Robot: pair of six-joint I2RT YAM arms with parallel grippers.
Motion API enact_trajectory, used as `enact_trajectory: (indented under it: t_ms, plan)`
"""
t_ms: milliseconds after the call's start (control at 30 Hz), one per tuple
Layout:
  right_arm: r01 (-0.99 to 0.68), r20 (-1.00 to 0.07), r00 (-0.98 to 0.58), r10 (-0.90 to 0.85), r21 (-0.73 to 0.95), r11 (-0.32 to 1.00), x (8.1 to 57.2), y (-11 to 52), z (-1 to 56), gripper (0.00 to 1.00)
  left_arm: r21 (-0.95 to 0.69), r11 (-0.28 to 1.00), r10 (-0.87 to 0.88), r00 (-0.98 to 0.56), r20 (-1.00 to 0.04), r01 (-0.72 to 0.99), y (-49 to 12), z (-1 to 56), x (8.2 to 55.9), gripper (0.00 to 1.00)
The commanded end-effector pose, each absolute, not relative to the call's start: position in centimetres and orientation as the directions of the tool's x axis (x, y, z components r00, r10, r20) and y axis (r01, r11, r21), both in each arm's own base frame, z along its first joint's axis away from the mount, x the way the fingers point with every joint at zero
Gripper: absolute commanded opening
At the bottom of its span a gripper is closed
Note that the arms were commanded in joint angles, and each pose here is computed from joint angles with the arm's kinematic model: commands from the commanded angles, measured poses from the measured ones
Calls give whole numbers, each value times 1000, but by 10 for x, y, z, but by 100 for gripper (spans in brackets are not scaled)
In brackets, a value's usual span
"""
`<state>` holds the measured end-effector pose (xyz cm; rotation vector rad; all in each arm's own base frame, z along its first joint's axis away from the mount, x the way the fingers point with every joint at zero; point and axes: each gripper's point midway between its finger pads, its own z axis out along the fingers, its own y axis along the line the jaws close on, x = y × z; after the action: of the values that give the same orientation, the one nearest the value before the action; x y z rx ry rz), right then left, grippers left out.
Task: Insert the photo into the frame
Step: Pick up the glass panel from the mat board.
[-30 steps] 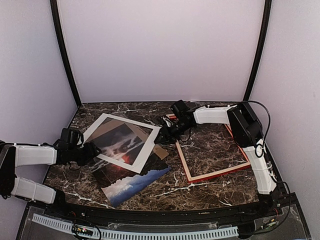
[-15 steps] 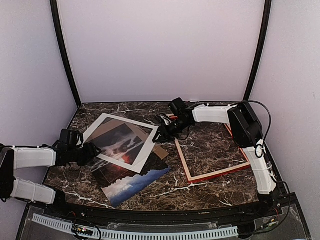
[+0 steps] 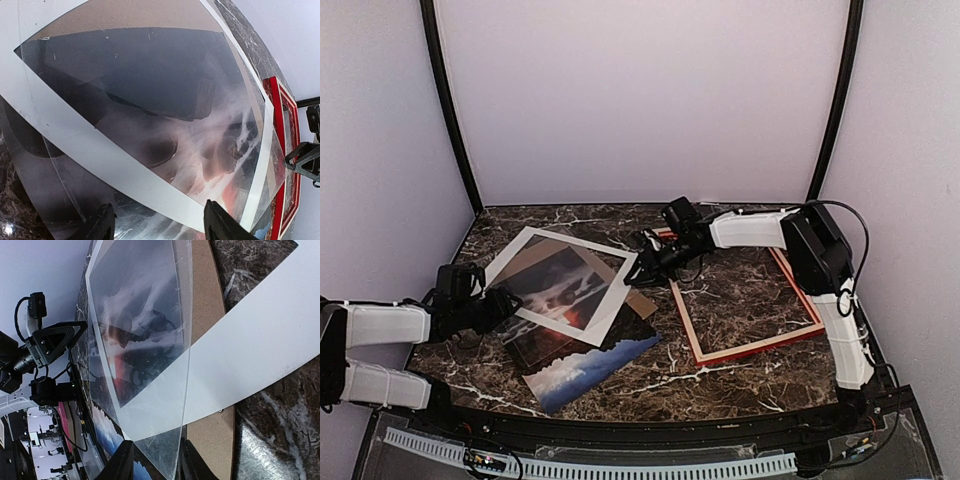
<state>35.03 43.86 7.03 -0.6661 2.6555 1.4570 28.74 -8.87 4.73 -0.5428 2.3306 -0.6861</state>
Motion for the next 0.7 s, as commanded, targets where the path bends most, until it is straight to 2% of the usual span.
enact_trajectory:
  t_ms: [0,433,667]
  plan:
    - [-352,-240,-923,-300,841,411,347,443,96,30,-616,777,-517,-690,-507,-129,-94,59,291,63]
    - [-269,-173,-948,-268,885,380,336,450,83,29,-628,768,-520,-697,-494,-127,-98,57,290,63]
    - [-260,-163,-952,-261,879,400,337,449,74,29,-481,825,-534,-692,-486,-298,-66,45,282,67]
